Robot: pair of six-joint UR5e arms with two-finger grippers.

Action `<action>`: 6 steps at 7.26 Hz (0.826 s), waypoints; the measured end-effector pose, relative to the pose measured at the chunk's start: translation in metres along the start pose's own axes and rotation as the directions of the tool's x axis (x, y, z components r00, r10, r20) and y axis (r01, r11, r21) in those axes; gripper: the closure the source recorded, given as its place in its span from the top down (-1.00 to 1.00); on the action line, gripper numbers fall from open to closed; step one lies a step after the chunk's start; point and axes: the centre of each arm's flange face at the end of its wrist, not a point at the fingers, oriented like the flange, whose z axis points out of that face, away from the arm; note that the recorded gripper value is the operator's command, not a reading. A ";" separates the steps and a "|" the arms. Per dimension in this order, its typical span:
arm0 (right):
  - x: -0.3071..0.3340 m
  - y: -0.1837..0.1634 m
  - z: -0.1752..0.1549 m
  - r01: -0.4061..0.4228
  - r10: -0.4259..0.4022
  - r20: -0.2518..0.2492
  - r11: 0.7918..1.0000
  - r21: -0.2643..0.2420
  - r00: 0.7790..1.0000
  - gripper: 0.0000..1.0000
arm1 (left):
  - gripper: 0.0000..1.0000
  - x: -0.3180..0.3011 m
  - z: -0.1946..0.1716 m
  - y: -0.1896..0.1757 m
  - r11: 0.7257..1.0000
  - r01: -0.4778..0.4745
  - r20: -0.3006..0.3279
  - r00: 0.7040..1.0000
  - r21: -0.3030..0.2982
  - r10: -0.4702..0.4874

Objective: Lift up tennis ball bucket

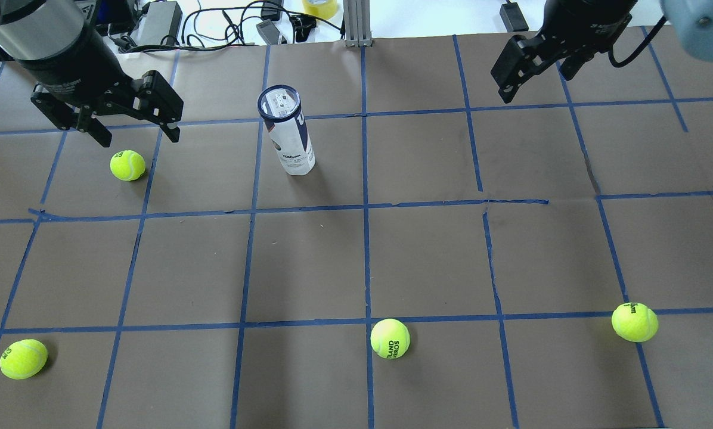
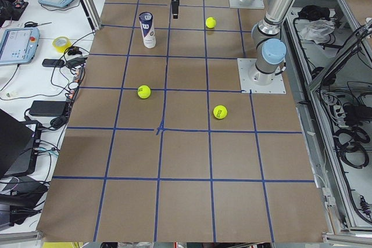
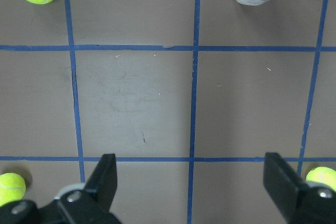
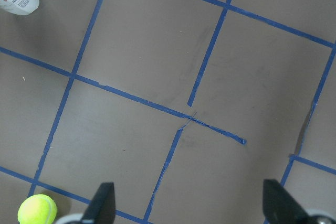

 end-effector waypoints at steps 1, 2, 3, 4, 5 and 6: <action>0.000 0.000 0.000 0.000 0.000 0.000 1.000 -0.001 1.000 1.00 | 1.00 0.000 0.000 0.000 1.000 -0.001 0.000 1.000 0.000 0.001; 0.000 0.000 0.000 0.000 0.000 0.000 1.000 -0.002 1.000 1.00 | 1.00 0.001 0.000 0.000 1.000 -0.002 0.000 1.000 0.000 0.002; 0.000 0.000 0.000 0.000 0.000 -0.001 1.000 -0.002 1.000 1.00 | 1.00 0.002 0.000 0.001 1.000 -0.004 -0.001 1.000 0.000 0.004; 0.000 0.000 0.000 0.001 -0.001 -0.001 1.000 0.000 1.000 1.00 | 1.00 0.003 0.000 0.001 1.000 -0.005 -0.001 1.000 0.000 0.005; 0.000 0.000 0.000 0.001 -0.001 -0.002 1.000 0.001 1.000 1.00 | 1.00 0.003 0.000 0.001 1.000 -0.005 0.000 1.000 0.001 0.005; 0.000 0.000 0.000 0.001 -0.001 -0.002 1.000 0.002 1.000 1.00 | 1.00 0.003 -0.001 0.002 1.000 -0.005 0.001 1.000 0.002 0.005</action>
